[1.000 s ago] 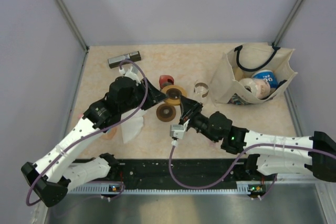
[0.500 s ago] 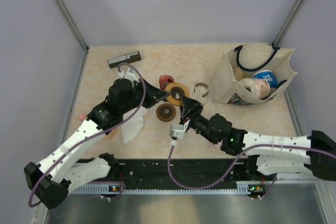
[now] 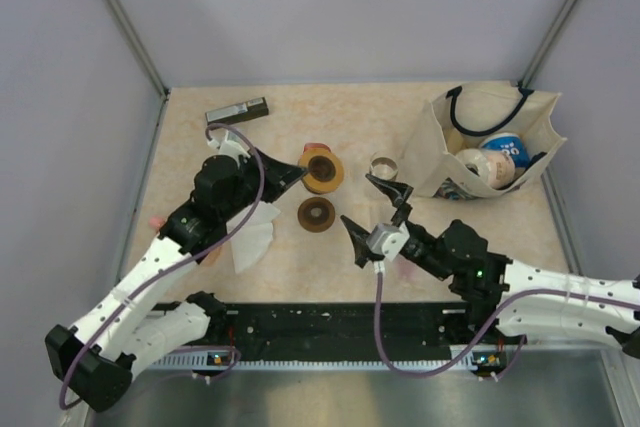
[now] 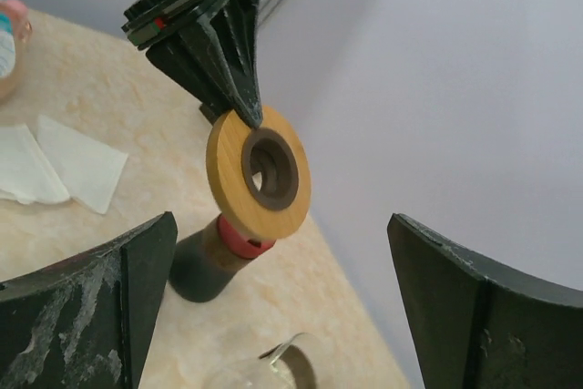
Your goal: Place the coffee filter in the dripper
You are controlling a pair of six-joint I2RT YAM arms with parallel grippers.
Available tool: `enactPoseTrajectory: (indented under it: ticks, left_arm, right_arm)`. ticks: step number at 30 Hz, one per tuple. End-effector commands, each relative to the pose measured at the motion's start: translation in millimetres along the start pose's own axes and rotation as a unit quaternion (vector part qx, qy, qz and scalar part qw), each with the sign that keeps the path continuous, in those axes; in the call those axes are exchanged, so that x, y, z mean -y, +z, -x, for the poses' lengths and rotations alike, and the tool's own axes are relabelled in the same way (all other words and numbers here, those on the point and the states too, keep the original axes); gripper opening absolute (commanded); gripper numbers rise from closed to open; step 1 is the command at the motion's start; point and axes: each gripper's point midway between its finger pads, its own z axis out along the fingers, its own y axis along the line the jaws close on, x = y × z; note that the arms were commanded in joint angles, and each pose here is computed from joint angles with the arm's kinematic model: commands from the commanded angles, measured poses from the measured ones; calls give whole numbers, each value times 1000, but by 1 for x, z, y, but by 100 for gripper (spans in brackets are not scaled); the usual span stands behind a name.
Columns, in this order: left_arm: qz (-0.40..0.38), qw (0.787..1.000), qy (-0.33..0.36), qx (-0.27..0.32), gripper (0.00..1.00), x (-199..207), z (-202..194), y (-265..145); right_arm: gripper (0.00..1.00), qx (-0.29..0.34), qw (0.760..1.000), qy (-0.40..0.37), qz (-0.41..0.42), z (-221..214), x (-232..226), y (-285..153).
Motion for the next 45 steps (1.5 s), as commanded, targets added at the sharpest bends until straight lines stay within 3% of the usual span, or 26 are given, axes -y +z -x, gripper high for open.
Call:
enactPoseTrajectory:
  ticks: [1, 6, 9, 14, 25, 43, 45]
  left_arm:
    - [-24, 998, 7, 65, 0, 3, 44, 5]
    - [-37, 998, 4, 54, 0, -9, 68, 28]
    - [-30, 998, 18, 50, 0, -13, 76, 40]
    - [-32, 998, 34, 40, 0, -17, 81, 54]
    - [-25, 999, 47, 9, 0, -36, 83, 89]
    - [29, 998, 40, -29, 3, -81, 80, 120]
    - [33, 998, 42, -29, 0, -86, 80, 122]
  right_arm:
    - [99, -43, 970, 227, -75, -2, 21, -13]
    - [99, -150, 917, 343, -138, -32, 25, -30]
    - [99, -172, 881, 409, -165, -37, 27, -43]
    - [99, -184, 851, 451, -195, -46, 30, -69]
    - [99, -141, 827, 496, -224, -44, 44, -97]
    - [98, -146, 826, 493, -230, -48, 42, -94]
    - [98, -143, 826, 493, -232, -48, 42, -94]
